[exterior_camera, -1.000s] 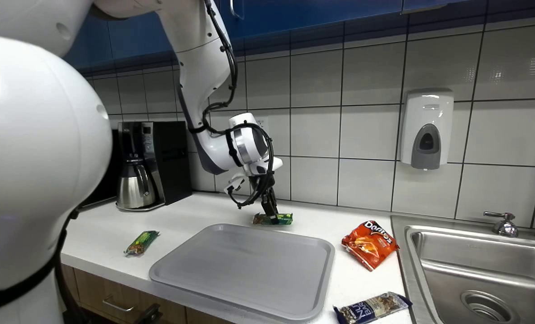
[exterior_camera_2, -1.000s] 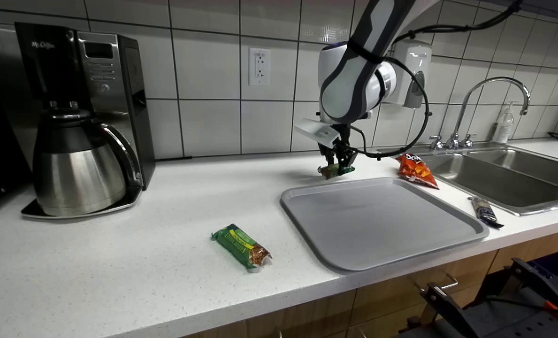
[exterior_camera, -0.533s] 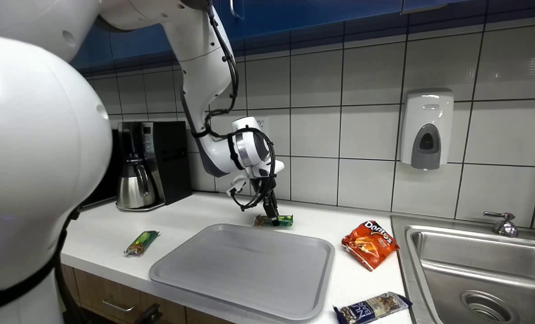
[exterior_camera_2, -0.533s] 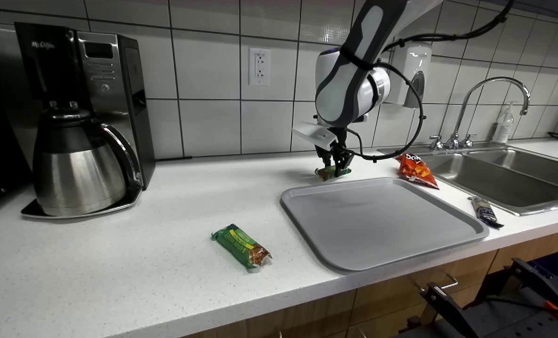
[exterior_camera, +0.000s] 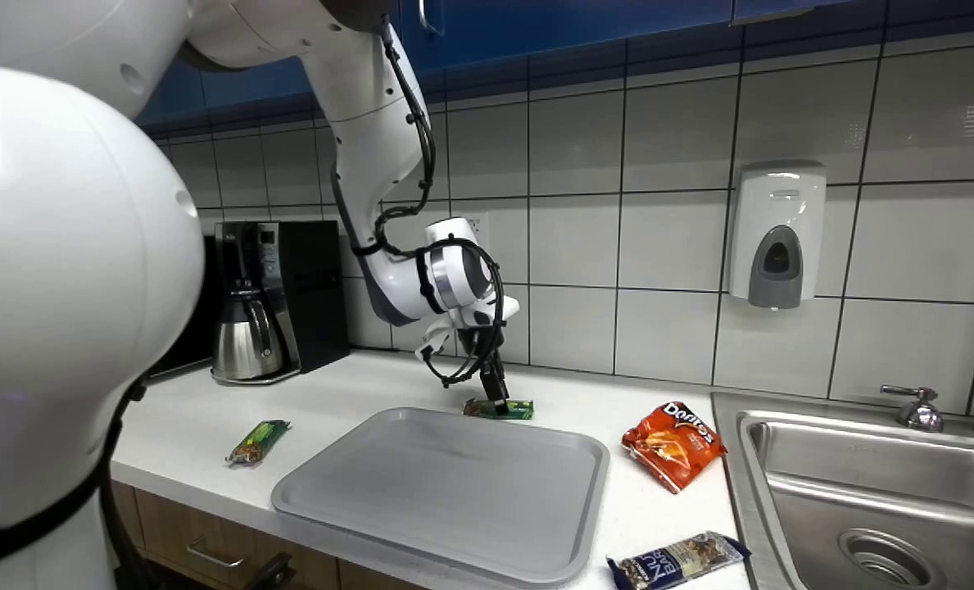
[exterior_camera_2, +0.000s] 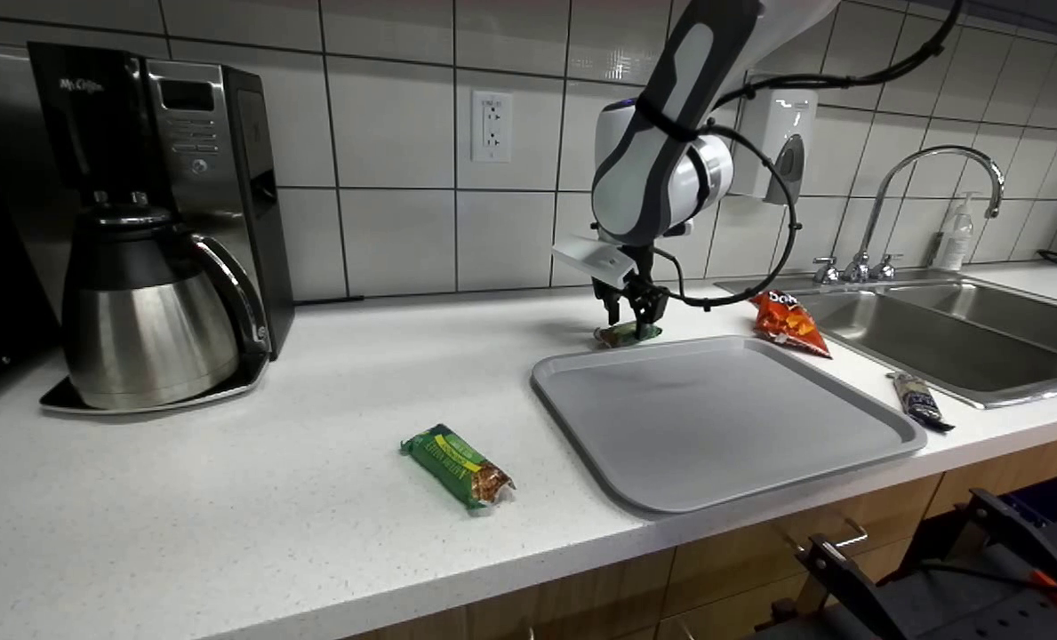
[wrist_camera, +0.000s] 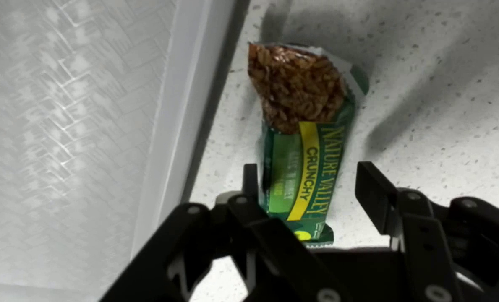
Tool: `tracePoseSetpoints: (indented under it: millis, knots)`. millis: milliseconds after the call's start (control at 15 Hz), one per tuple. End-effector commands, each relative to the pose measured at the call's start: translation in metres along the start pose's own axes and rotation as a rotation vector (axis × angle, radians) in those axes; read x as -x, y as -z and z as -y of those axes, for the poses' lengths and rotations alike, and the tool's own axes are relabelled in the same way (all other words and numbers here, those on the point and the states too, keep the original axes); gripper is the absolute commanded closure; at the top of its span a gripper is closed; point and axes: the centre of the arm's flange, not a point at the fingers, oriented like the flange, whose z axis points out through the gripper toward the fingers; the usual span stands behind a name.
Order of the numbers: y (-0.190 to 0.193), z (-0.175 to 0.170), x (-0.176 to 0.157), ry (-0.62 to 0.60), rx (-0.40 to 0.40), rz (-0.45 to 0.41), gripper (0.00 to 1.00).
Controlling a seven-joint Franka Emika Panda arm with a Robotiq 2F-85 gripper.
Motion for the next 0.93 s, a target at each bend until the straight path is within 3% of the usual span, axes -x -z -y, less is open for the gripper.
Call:
tracePoseSetpoints:
  millis: [0,133,867]
  knots:
    - [0.004,0.008,-0.007,0.012,-0.018,0.01,0.07]
    - [0.007,0.009,-0.007,0.013,-0.022,0.009,0.0]
    - [0.029,-0.002,0.001,0.044,-0.063,0.005,0.0]
